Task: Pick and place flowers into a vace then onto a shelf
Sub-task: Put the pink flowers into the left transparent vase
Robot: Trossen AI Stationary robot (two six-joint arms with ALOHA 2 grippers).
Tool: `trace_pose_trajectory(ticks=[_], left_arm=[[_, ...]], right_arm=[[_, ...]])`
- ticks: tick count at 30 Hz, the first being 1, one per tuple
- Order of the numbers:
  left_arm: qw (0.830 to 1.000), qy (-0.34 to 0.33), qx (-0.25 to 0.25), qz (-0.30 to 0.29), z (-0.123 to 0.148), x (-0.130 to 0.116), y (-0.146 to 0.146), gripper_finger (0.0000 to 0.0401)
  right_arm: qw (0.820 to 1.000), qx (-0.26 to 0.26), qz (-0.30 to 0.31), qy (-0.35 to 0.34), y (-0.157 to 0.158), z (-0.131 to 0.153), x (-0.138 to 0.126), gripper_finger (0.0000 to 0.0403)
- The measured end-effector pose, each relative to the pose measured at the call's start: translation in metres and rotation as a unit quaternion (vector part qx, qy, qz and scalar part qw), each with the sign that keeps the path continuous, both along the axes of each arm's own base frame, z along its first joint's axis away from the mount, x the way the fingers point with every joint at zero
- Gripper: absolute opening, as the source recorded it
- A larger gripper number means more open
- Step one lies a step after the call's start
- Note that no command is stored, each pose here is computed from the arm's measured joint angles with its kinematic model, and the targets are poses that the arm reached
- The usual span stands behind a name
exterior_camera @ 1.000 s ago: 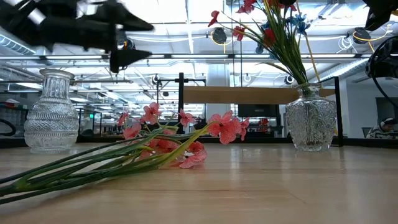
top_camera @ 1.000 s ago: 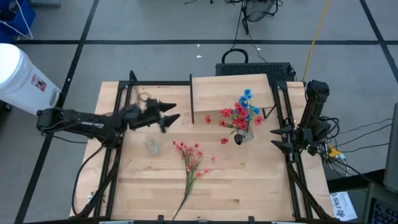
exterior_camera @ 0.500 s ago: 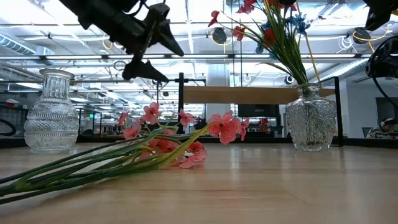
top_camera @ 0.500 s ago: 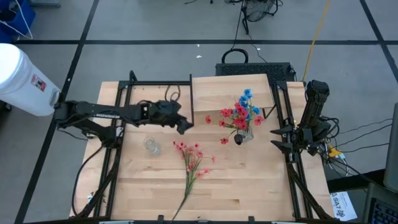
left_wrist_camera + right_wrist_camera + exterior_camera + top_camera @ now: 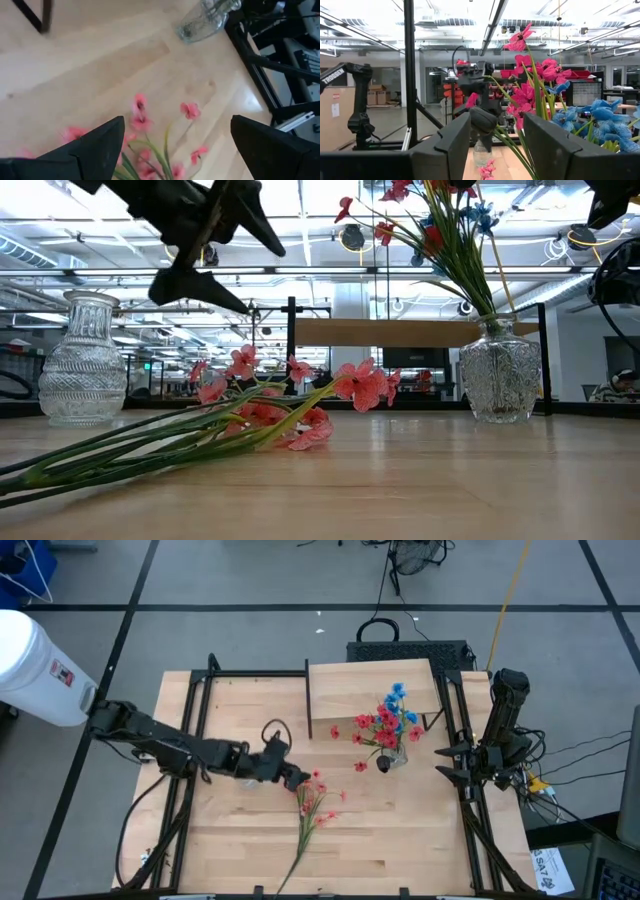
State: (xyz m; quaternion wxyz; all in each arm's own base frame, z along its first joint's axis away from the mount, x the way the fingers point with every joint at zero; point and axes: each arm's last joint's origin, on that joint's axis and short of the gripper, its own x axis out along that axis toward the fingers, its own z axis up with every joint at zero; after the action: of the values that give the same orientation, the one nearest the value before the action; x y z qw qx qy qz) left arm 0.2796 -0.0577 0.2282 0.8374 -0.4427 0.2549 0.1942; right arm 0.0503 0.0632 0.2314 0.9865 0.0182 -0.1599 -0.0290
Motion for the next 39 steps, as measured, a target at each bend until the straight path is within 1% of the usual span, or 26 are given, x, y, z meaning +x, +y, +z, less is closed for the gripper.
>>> trace_pose_trajectory(ticks=[2,5,9,11,13,15,20,25,30,34,37,39], left_arm=[[1.000,0.010,-0.015,-0.001,-0.008,0.003,-0.010,0.0365],[0.998,0.044,-0.041,-0.024,-0.022,0.009,-0.024,0.0365],[0.996,0.063,-0.041,-0.049,-0.026,0.020,-0.043,0.0365],[0.992,0.105,-0.035,-0.059,-0.030,0.024,-0.049,0.0365],[0.986,0.144,-0.043,-0.064,-0.033,0.028,-0.055,0.0365],[0.983,0.166,-0.050,-0.062,-0.035,0.033,-0.060,0.0365],[0.979,0.187,-0.054,-0.064,-0.034,0.044,-0.076,0.0365],[0.970,0.216,-0.092,-0.058,-0.043,0.052,-0.093,0.0365],[0.966,0.229,-0.106,-0.061,-0.052,0.062,-0.111,0.0365],[0.960,0.249,-0.106,-0.068,-0.056,0.070,-0.123,0.0365],[0.953,0.283,-0.087,-0.073,-0.064,0.071,-0.129,0.0365],[0.948,0.298,-0.083,-0.075,-0.071,0.071,-0.130,0.0365]], right_arm=[[1.000,-0.002,0.000,0.001,0.000,0.000,0.000,0.0175],[1.000,-0.002,0.000,0.001,0.000,0.000,0.000,0.0172],[1.000,-0.002,0.000,0.001,0.000,0.000,0.000,0.0173],[1.000,-0.001,0.000,0.001,0.000,0.000,0.000,0.0175],[1.000,-0.002,0.000,0.001,0.000,0.000,0.000,0.0177],[1.000,-0.002,0.000,0.001,0.000,0.000,0.000,0.0177],[1.000,-0.002,0.000,0.001,0.000,0.000,0.000,0.0176],[1.000,-0.002,0.000,0.001,0.000,0.000,0.000,0.0174],[1.000,-0.002,0.000,0.001,0.000,0.000,0.000,0.0177],[1.000,-0.002,0.000,0.001,0.000,0.000,0.000,0.0176],[1.000,-0.003,0.000,0.001,0.000,0.000,0.000,0.0174],[1.000,-0.006,0.000,0.002,0.001,-0.001,0.000,0.0174]])
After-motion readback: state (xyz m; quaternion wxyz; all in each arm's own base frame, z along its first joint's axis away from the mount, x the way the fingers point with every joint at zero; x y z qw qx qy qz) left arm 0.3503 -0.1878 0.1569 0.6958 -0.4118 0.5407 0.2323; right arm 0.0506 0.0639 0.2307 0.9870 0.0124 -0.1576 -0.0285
